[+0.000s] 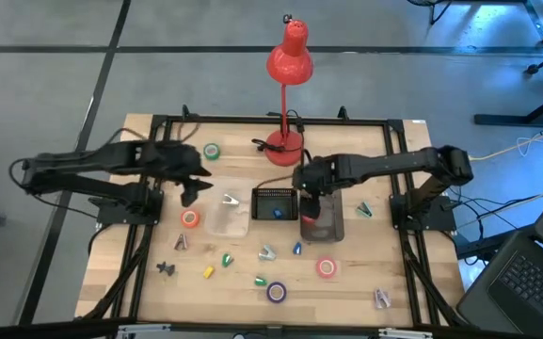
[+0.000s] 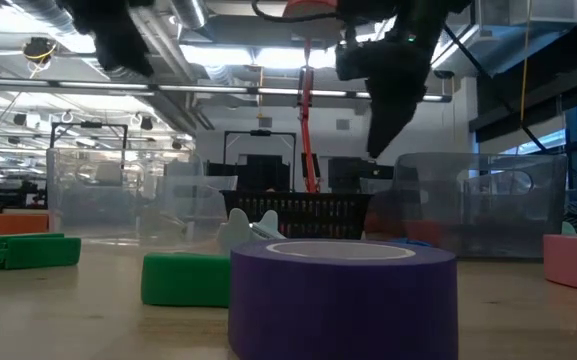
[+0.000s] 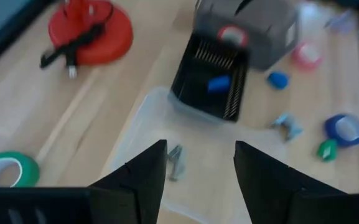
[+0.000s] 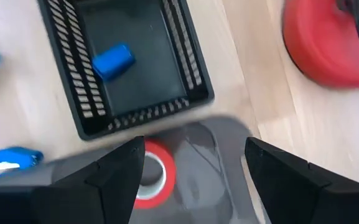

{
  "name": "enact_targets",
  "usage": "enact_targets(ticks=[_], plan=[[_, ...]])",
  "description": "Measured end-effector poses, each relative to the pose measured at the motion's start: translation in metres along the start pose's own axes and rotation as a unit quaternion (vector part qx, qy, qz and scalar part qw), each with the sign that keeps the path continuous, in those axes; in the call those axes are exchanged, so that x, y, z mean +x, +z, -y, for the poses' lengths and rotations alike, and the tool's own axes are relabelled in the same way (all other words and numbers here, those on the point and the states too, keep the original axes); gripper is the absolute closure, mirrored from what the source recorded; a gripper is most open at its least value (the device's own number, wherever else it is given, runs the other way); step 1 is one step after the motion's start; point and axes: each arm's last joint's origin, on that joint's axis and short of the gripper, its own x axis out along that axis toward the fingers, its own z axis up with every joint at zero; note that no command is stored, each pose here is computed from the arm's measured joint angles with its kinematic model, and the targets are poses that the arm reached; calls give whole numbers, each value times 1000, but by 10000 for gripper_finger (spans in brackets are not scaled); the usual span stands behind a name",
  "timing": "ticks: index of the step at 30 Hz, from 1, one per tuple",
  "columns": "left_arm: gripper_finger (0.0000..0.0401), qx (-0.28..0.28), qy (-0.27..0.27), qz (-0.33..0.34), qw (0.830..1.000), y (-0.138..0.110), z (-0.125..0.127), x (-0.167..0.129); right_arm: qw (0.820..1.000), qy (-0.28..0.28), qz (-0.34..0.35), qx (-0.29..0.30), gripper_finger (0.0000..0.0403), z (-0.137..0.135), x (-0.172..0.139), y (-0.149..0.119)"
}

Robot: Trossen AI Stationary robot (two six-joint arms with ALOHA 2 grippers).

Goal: Pick and place Stapler, Stapler remover, tape
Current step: Put the pink tape into the black bin

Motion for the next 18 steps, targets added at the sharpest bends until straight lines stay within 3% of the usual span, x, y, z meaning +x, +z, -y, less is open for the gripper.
enact_targets(ticks=[7,13,18], plan=[[224,-20,-24,65,997,-20,10,-31,998,-66,-3,21,124,-41,-22,-29],[224,-28,-31,68,997,-45,12,-27,998,-31,26,46,124,-84,-36,-56],[224,-13,-46,70,996,-54,17,-20,995,29,39,82,124,-118,-34,-73]])
